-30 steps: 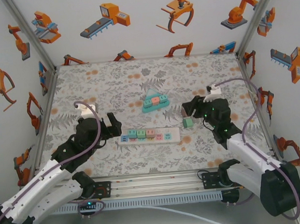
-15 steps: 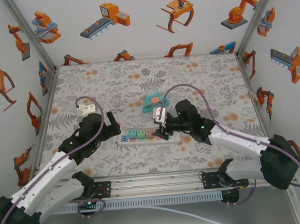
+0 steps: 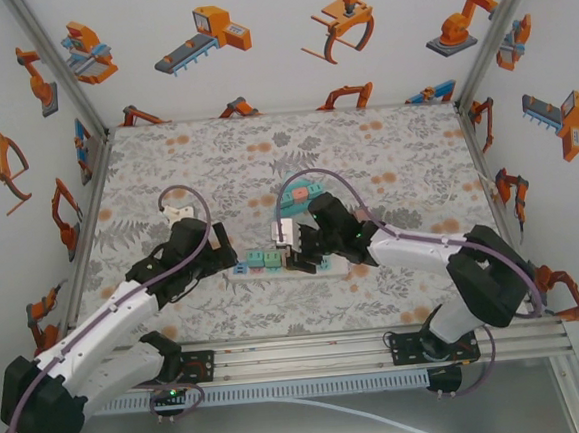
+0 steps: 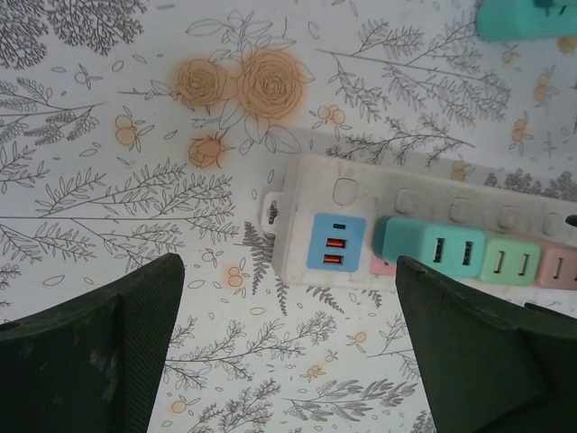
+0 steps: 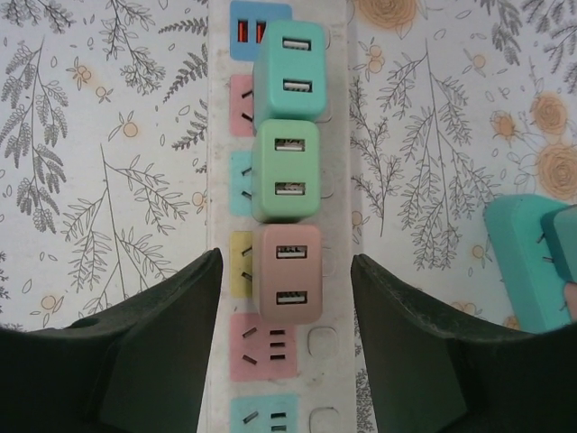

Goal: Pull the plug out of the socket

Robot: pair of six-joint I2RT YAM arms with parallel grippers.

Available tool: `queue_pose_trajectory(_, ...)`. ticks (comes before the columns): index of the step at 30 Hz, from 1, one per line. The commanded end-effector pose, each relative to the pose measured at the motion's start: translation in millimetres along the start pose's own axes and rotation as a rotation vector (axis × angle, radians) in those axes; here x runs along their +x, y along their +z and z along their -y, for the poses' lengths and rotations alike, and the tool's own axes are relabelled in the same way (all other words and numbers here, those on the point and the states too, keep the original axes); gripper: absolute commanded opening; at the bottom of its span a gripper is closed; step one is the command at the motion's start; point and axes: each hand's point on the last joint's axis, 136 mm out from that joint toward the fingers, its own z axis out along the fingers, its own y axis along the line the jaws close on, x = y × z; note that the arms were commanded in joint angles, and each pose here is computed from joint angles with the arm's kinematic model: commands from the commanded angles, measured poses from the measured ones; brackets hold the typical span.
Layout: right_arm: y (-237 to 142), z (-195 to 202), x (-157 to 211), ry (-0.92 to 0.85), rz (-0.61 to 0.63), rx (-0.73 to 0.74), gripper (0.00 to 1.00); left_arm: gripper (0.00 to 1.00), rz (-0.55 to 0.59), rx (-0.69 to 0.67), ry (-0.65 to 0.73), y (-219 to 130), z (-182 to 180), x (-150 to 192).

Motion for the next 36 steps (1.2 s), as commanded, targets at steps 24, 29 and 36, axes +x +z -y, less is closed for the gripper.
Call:
queue_pose_trajectory(24,11.4,-3.2,-16.0,0.017,0.074,-0.057,0.33,0.74,-0.146,-0.078,0.038,44.5,-14.2,44.2)
queue_pose_trajectory(29,7.6,1.2,-29.2,0.025,0.122,-0.039,0.30,0.72,-0.186,-0.132,0.039,45.7,-24.2,52.6)
queue_pose_trajectory(36,-0.1,9.2,-44.5,0.032,0.178,0.007,0.27,0.69,-0.226,-0.149,0.043,46.1,-30.1,63.7)
